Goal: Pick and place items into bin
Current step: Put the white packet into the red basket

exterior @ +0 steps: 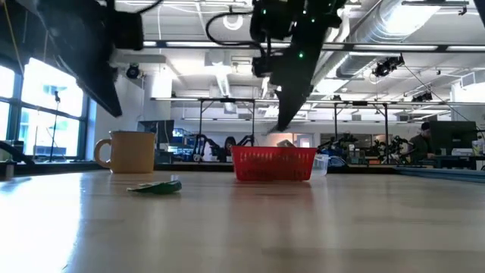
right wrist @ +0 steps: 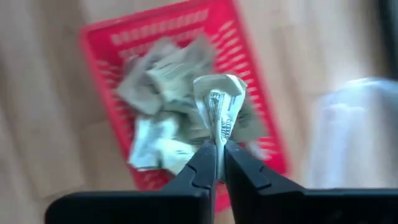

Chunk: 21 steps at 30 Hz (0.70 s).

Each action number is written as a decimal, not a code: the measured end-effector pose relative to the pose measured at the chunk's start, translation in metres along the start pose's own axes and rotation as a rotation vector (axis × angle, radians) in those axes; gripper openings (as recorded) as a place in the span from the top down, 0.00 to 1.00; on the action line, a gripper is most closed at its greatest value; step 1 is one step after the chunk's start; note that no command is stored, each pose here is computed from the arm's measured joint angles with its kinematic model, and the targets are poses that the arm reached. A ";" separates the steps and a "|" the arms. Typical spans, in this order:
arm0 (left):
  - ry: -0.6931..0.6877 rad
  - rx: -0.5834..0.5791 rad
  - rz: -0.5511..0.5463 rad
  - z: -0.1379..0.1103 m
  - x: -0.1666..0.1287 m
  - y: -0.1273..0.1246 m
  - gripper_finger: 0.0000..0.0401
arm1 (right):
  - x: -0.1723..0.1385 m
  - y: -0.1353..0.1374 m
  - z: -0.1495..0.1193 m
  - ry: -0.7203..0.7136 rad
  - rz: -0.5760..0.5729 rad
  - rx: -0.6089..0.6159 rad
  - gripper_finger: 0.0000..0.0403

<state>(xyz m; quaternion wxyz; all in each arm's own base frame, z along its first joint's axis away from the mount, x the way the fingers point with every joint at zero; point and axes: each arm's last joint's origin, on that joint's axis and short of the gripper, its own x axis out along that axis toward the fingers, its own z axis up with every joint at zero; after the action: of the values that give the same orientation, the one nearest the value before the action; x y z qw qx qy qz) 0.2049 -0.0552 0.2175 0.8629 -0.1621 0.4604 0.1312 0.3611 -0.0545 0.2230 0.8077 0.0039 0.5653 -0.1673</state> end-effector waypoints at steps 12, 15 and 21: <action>0.089 0.325 -0.138 0.018 0.074 -0.003 0.50 | -0.013 0.034 -0.018 0.123 0.040 -0.045 0.44; 0.125 0.442 -0.131 0.013 0.089 -0.005 0.40 | -0.022 0.056 -0.030 0.173 -0.002 -0.119 0.30; 0.068 0.594 -0.068 0.015 0.101 -0.005 0.24 | -0.040 0.099 -0.049 0.143 -0.101 -0.189 0.10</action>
<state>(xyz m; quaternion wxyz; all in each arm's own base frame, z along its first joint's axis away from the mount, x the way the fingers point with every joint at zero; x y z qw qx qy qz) 0.2727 -0.0459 0.1417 0.8605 0.0777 0.5016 -0.0438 0.3309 0.0591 0.2240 0.7526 -0.0887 0.6343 -0.1533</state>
